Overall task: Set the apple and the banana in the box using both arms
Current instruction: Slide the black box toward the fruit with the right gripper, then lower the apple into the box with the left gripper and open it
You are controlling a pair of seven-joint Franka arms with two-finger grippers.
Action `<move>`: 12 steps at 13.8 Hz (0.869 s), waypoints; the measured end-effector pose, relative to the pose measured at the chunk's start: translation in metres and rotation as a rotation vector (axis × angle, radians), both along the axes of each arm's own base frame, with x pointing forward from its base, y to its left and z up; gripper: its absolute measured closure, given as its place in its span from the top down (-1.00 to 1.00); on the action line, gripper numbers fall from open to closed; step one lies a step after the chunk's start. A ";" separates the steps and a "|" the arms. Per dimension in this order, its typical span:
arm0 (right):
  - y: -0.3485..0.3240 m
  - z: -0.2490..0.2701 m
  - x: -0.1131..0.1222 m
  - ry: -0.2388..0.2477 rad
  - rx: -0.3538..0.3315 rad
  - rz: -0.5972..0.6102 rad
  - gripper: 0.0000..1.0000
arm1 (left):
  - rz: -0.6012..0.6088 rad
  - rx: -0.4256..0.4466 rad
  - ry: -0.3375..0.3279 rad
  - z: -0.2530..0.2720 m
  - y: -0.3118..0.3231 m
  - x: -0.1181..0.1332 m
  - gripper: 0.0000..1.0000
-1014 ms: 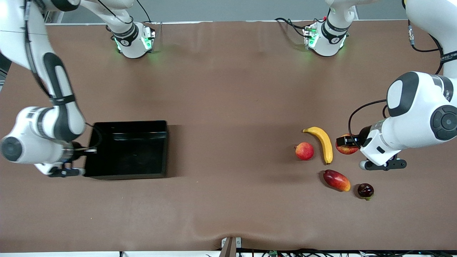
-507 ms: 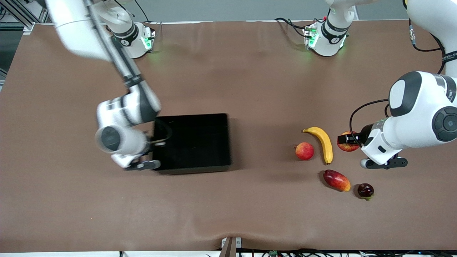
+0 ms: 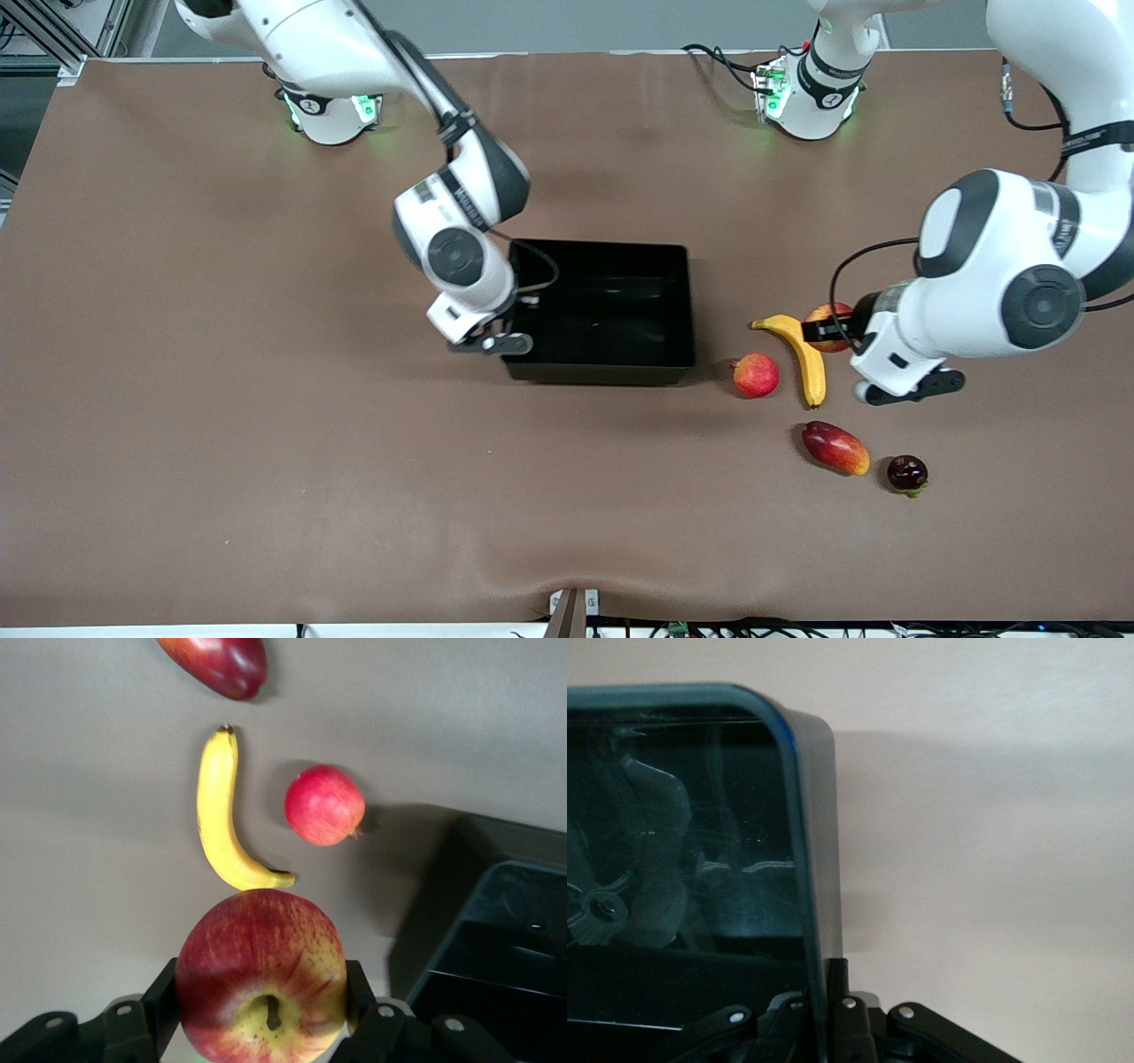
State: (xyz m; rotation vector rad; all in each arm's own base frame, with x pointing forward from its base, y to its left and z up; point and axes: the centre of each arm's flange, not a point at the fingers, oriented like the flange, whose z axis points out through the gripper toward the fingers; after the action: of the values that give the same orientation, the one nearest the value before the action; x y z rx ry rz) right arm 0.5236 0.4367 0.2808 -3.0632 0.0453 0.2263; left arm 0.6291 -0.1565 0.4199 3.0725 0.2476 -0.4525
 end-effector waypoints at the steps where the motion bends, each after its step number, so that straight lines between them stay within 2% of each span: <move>1: 0.015 0.001 -0.010 -0.015 0.008 0.005 -0.93 | 0.000 0.005 0.011 -0.005 -0.005 -0.003 0.49; 3: 0.034 0.002 -0.025 -0.026 0.018 0.026 -0.62 | 0.010 0.016 0.027 -0.012 -0.009 -0.007 0.49; 5: 0.037 0.002 -0.028 -0.029 0.019 0.031 -0.20 | 0.029 0.025 0.041 -0.017 -0.016 -0.012 0.49; 10: 0.021 0.006 -0.011 -0.043 0.014 -0.001 0.84 | 0.098 0.057 0.071 -0.038 -0.056 -0.037 0.49; 11: 0.016 0.009 -0.004 -0.050 0.017 -0.014 0.99 | 0.125 0.059 0.062 -0.045 -0.070 -0.044 0.49; 12: 0.008 0.012 0.005 -0.056 0.020 -0.030 1.00 | 0.155 0.061 0.052 -0.051 -0.086 -0.051 0.49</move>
State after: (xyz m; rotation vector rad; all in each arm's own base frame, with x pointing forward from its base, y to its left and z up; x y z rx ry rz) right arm 0.5287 0.4447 0.2931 -3.0444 0.0855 0.1388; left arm 0.5783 -0.2424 0.3693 3.0713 0.5055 -0.5267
